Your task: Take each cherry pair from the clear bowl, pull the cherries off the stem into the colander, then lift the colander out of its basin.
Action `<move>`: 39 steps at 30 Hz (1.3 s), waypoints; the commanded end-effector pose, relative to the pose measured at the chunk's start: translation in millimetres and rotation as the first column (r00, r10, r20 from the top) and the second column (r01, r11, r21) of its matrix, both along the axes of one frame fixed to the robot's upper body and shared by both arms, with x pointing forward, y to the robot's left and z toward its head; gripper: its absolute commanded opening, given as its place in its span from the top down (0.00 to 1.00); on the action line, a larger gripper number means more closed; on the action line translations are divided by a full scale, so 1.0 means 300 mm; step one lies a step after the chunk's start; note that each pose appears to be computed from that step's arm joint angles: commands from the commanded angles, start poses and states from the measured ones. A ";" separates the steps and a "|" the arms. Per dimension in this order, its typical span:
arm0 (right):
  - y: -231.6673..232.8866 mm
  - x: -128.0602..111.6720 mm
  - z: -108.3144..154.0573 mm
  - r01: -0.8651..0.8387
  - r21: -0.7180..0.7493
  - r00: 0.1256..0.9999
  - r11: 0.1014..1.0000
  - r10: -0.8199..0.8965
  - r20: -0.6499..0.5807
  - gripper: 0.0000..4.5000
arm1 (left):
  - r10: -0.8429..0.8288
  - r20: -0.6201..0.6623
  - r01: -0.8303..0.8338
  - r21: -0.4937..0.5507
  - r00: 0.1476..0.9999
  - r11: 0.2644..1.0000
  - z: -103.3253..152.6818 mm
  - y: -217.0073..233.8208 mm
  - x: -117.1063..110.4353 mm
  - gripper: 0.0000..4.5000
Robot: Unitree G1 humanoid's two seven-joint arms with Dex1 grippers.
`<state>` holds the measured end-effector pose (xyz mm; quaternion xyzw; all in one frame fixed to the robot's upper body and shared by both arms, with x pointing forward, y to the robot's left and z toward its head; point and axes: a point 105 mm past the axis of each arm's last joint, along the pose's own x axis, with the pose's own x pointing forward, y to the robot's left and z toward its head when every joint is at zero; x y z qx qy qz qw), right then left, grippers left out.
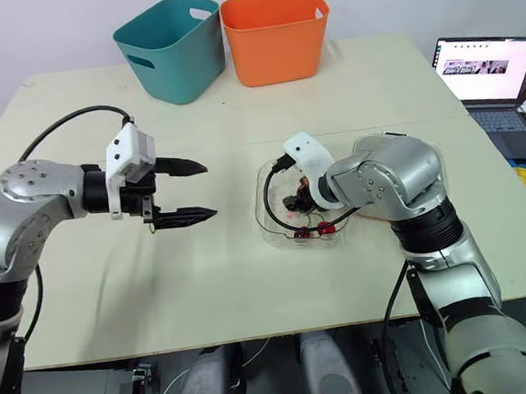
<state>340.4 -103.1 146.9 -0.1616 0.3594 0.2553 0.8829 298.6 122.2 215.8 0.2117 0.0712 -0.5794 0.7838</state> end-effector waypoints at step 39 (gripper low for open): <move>-0.027 -0.031 0.081 -0.156 -0.109 0.987 0.982 0.159 0.023 0.02 | -0.052 0.054 0.054 -0.036 0.997 0.998 0.025 -0.035 -0.007 0.00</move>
